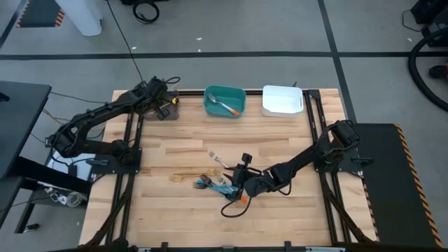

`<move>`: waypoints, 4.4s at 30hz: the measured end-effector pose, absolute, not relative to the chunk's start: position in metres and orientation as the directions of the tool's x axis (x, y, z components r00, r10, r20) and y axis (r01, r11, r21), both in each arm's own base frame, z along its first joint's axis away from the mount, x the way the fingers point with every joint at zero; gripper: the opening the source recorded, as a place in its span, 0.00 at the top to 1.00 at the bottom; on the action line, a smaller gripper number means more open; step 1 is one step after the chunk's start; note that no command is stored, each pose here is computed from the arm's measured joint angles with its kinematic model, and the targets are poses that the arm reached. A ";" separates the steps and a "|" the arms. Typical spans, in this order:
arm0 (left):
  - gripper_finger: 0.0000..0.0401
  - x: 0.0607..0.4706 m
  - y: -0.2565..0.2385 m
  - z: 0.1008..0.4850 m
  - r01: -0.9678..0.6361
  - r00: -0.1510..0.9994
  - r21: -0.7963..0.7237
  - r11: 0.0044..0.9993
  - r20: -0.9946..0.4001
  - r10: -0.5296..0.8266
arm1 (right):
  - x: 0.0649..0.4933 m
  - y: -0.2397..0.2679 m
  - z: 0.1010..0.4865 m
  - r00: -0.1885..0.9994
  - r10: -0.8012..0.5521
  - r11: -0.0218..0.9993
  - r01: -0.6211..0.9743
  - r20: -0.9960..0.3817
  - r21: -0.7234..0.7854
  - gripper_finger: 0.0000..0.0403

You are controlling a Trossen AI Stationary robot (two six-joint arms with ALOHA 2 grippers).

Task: Sort silverware by color (type)
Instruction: Put the gold fork into the black bin

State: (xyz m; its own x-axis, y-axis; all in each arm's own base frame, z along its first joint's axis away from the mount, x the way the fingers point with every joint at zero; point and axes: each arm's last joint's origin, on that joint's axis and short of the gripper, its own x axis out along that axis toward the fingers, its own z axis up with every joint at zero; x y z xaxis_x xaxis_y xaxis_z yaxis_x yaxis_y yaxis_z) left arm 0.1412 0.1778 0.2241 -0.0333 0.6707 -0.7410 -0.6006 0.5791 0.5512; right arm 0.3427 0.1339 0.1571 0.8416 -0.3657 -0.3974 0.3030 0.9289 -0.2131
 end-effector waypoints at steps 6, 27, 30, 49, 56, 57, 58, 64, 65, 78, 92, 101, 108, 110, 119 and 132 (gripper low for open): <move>0.95 0.140 0.182 0.220 -0.620 -0.049 0.581 0.528 -0.700 0.712 | 0.344 0.135 0.159 0.852 -0.353 0.933 0.291 -0.387 -0.211 0.73; 0.95 0.128 0.176 0.189 -0.619 -0.122 0.614 0.490 -0.691 0.712 | 0.345 0.136 0.161 0.869 -0.317 0.946 0.259 -0.380 -0.198 0.73; 0.95 0.129 0.176 0.189 -0.610 -0.112 0.615 0.500 -0.692 0.714 | 0.345 0.136 0.161 0.869 -0.317 0.945 0.257 -0.379 -0.200 0.73; 0.95 0.114 0.189 0.189 -0.631 -0.026 0.528 0.569 -0.746 0.665 | 0.345 0.137 0.161 0.876 -0.292 0.953 0.235 -0.384 -0.189 0.73; 0.95 0.113 0.187 0.186 -0.566 -0.027 0.535 0.628 -0.773 0.634 | 0.346 0.137 0.161 0.876 -0.291 0.954 0.235 -0.384 -0.188 0.73; 0.95 0.113 0.186 0.186 -0.556 -0.031 0.536 0.635 -0.777 0.629 | 0.346 0.137 0.161 0.876 -0.291 0.954 0.234 -0.384 -0.188 0.73; 0.95 0.112 0.186 0.186 -0.544 -0.033 0.539 0.643 -0.780 0.625 | 0.346 0.137 0.161 0.877 -0.288 0.955 0.232 -0.385 -0.187 0.73; 0.95 0.112 0.185 0.185 -0.513 -0.034 0.543 0.665 -0.787 0.616 | 0.346 0.138 0.162 0.885 -0.271 0.960 0.220 -0.379 -0.173 0.73; 0.95 0.112 0.185 0.185 -0.512 -0.033 0.541 0.667 -0.788 0.614 | 0.346 0.138 0.162 0.885 -0.271 0.960 0.220 -0.379 -0.173 0.73; 0.95 0.118 0.189 0.172 -0.469 -0.037 0.519 0.715 -0.820 0.571 | 0.346 0.138 0.162 0.885 -0.271 0.960 0.220 -0.379 -0.173 0.73; 0.93 0.120 0.191 0.170 -0.487 -0.034 0.513 0.707 -0.820 0.572 | 0.346 0.138 0.162 0.885 -0.271 0.960 0.219 -0.379 -0.177 0.73; 0.75 0.125 0.188 0.170 -0.492 -0.049 0.537 0.685 -0.803 0.594 | 0.346 0.138 0.162 0.885 -0.271 0.960 0.219 -0.379 -0.176 0.73; 0.69 0.131 0.184 0.171 -0.464 -0.036 0.552 0.693 -0.793 0.608 | 0.346 0.138 0.162 0.885 -0.272 0.960 0.219 -0.378 -0.176 0.73; 0.70 0.131 0.185 0.171 -0.471 -0.034 0.552 0.688 -0.791 0.611 | 0.346 0.138 0.162 0.885 -0.271 0.960 0.219 -0.377 -0.175 0.73; 0.75 0.124 0.191 0.168 -0.558 -0.030 0.498 0.664 -0.811 0.584 | 0.347 0.138 0.163 0.888 -0.270 0.960 0.220 -0.372 -0.173 0.73; 0.95 0.127 0.191 0.168 -0.577 0.008 0.449 0.683 -0.832 0.554 | 0.347 0.138 0.164 0.895 -0.267 0.960 0.215 -0.357 -0.179 0.73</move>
